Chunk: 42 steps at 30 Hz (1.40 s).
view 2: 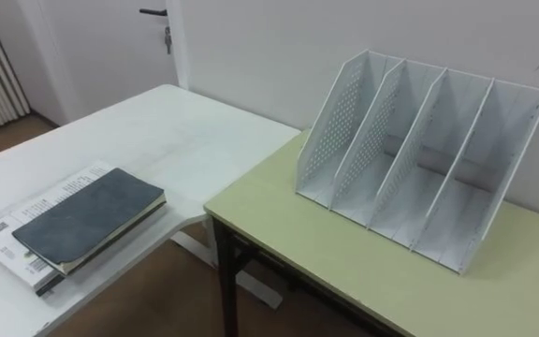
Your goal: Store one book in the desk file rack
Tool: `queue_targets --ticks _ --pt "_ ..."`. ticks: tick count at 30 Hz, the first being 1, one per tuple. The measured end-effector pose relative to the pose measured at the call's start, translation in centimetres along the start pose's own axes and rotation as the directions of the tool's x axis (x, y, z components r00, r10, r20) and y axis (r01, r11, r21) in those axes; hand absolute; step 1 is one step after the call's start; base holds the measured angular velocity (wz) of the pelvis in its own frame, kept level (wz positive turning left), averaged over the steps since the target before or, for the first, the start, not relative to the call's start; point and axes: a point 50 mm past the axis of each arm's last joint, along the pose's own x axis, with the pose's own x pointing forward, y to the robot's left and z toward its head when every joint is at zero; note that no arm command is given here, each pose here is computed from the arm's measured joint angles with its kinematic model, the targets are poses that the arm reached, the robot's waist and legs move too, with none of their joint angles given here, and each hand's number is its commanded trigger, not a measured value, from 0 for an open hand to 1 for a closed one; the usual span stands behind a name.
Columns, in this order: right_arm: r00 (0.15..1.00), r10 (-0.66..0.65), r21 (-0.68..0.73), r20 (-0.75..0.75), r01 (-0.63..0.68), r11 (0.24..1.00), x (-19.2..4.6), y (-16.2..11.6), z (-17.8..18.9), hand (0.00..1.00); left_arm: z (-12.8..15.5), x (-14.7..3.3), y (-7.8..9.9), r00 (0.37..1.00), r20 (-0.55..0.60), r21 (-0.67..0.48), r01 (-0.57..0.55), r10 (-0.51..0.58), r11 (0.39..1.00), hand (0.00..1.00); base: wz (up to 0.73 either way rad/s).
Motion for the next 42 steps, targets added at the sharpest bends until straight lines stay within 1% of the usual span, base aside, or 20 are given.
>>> queue_targets --ticks 3,5,6,8,12,14,15,17,18,21,23,24,26,29,30,32,37,39,41,42 --pt "0.999 -0.019 -0.001 0.031 0.020 1.000 0.0 -0.2 0.6 0.00 1.9 -0.1 0.4 0.996 0.091 0.012 -0.024 0.023 1.000 0.00 0.04" --pt "0.998 -0.031 -0.002 0.052 0.031 1.000 0.0 -0.3 1.0 0.00 3.9 -0.5 0.7 0.981 0.189 0.026 -0.051 0.045 0.998 0.00 0.04" --pt "0.998 -0.036 -0.003 0.057 0.036 0.999 0.0 -0.4 1.0 0.00 4.4 -0.6 0.7 0.976 0.213 0.037 -0.061 0.051 0.997 0.00 0.00" --pt "0.996 -0.047 -0.035 0.073 0.050 0.998 -0.1 -0.4 1.3 0.00 6.3 -0.9 0.6 0.955 0.291 0.086 -0.087 0.058 0.993 0.00 0.00" --pt "0.995 -0.044 -0.057 0.091 0.049 0.997 -0.1 -0.3 1.5 0.00 8.2 -1.3 -0.1 0.929 0.367 0.170 -0.123 0.053 0.978 0.00 0.00" --pt "0.994 -0.043 -0.072 0.104 0.051 0.996 -0.1 -0.4 1.8 0.00 10.1 -2.3 -0.3 0.885 0.463 0.253 -0.186 0.049 0.949 0.00 0.05" --pt "0.993 -0.044 -0.080 0.108 0.053 0.995 -0.1 -0.4 1.9 0.00 10.7 -2.6 -0.4 0.870 0.491 0.271 -0.204 0.047 0.941 0.00 0.00" --pt "0.992 -0.048 -0.094 0.120 0.059 0.994 -0.2 -0.6 2.2 0.00 12.7 -3.7 -0.9 0.811 0.584 0.318 -0.254 0.023 0.913 0.00 -0.02" --pt "0.992 -0.048 -0.097 0.120 0.060 0.993 -0.2 -0.6 2.2 0.00 12.9 -3.8 -1.1 0.803 0.596 0.328 -0.262 0.017 0.908 0.00 -0.05" --pt "0.991 -0.049 -0.101 0.126 0.062 0.993 -0.2 -0.6 2.3 0.00 14.0 -4.7 -2.0 0.761 0.648 0.400 -0.323 -0.016 0.858 0.00 0.00" --pt "0.991 -0.047 -0.112 0.122 0.061 0.992 -0.2 -0.6 2.2 0.00 14.8 -5.4 -2.9 0.724 0.687 0.464 -0.380 -0.055 0.800 0.00 -0.04" --pt "0.991 -0.046 -0.115 0.123 0.060 0.992 -0.2 -0.5 2.1 0.00 15.0 -5.6 -3.1 0.715 0.696 0.478 -0.394 -0.065 0.785 0.00 -0.06" --pt "0.991 -0.048 -0.127 0.128 0.064 0.990 -0.2 -0.7 2.3 0.00 15.9 -6.6 -3.9 0.668 0.736 0.518 -0.451 -0.110 0.727 0.00 -0.05" --pt "0.990 -0.053 -0.146 0.133 0.072 0.987 -0.2 -0.9 2.7 0.00 17.0 -8.1 -4.7 0.598 0.787 0.522 -0.516 -0.151 0.679 0.00 0.01" --pt "0.989 -0.053 -0.146 0.137 0.073 0.986 -0.2 -0.9 2.8 0.00 17.2 -8.4 -4.8 0.586 0.795 0.522 -0.530 -0.156 0.668 0.00 0.06" --pt "0.988 -0.056 -0.146 0.147 0.078 0.986 -0.3 -1.0 3.2 0.00 18.0 -9.4 -4.7 0.533 0.830 0.500 -0.577 -0.167 0.646 0.00 0.02" --pt "0.988 -0.057 -0.145 0.146 0.078 0.986 -0.3 -1.0 3.2 0.00 18.9 -10.8 -4.6 0.446 0.882 0.436 -0.653 -0.150 0.619 0.00 0.02" --pt "0.988 -0.057 -0.145 0.145 0.079 0.986 -0.3 -1.0 3.2 0.00 19.2 -11.4 -4.5 0.411 0.900 0.404 -0.670 -0.142 0.623 0.00 0.03" --pt "0.990 -0.056 -0.145 0.132 0.076 0.987 -0.2 -1.0 2.9 0.00 20.0 -12.9 -4.3 0.332 0.933 0.341 -0.700 -0.137 0.628 0.00 0.14" --pt "0.990 -0.057 -0.144 0.130 0.075 0.987 -0.2 -0.9 2.9 0.00 20.2 -13.3 -4.2 0.308 0.942 0.320 -0.707 -0.133 0.630 0.00 0.12"
